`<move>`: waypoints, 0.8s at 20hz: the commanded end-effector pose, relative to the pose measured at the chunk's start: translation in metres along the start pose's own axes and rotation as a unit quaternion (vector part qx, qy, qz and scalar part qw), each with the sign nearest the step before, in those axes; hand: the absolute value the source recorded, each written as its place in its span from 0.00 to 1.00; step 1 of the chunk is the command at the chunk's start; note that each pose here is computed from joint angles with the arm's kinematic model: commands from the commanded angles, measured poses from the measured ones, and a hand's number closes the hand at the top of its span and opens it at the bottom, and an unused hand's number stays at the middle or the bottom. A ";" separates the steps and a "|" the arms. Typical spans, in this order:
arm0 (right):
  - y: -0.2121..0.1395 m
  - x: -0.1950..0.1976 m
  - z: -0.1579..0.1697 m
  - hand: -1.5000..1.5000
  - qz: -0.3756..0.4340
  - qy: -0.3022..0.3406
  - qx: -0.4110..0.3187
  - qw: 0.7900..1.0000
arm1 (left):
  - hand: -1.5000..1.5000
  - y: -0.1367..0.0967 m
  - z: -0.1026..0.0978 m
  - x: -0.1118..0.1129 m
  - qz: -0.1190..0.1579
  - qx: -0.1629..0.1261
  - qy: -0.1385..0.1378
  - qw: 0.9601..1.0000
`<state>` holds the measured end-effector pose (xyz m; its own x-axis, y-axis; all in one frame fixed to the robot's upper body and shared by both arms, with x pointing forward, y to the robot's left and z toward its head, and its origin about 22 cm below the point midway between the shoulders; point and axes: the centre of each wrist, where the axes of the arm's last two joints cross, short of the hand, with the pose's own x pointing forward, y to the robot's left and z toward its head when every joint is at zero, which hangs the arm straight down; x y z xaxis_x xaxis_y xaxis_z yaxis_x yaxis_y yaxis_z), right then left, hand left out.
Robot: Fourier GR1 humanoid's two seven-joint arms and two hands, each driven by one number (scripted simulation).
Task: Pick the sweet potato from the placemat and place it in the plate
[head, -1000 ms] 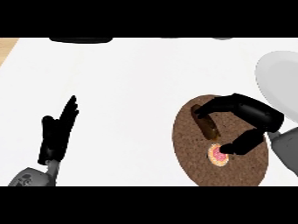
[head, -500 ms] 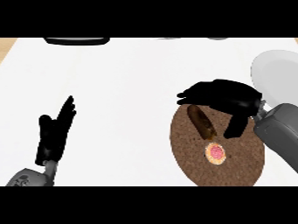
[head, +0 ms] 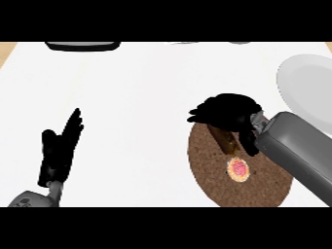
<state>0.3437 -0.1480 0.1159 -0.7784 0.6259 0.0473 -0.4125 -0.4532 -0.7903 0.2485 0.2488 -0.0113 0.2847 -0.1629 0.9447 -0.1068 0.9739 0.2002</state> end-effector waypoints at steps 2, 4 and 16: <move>0.011 0.009 -0.019 0.00 0.026 0.032 0.061 0.997 | 0.50 0.002 -0.002 0.003 -0.001 -0.001 -0.005 1.000; 0.000 0.014 -0.041 0.00 0.026 0.047 0.053 0.997 | 0.50 0.001 0.004 -0.006 0.003 -0.010 -0.005 1.000; 0.023 -0.002 -0.028 0.00 0.020 0.034 0.069 0.997 | 0.50 -0.009 -0.002 0.003 0.012 0.003 0.004 1.000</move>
<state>0.3558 -0.1390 0.0869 -0.7638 0.6446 -0.0332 -0.4389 -0.5564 -0.7055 0.2491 0.2502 -0.0114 0.2866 -0.1587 0.9448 -0.1051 0.9750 0.1956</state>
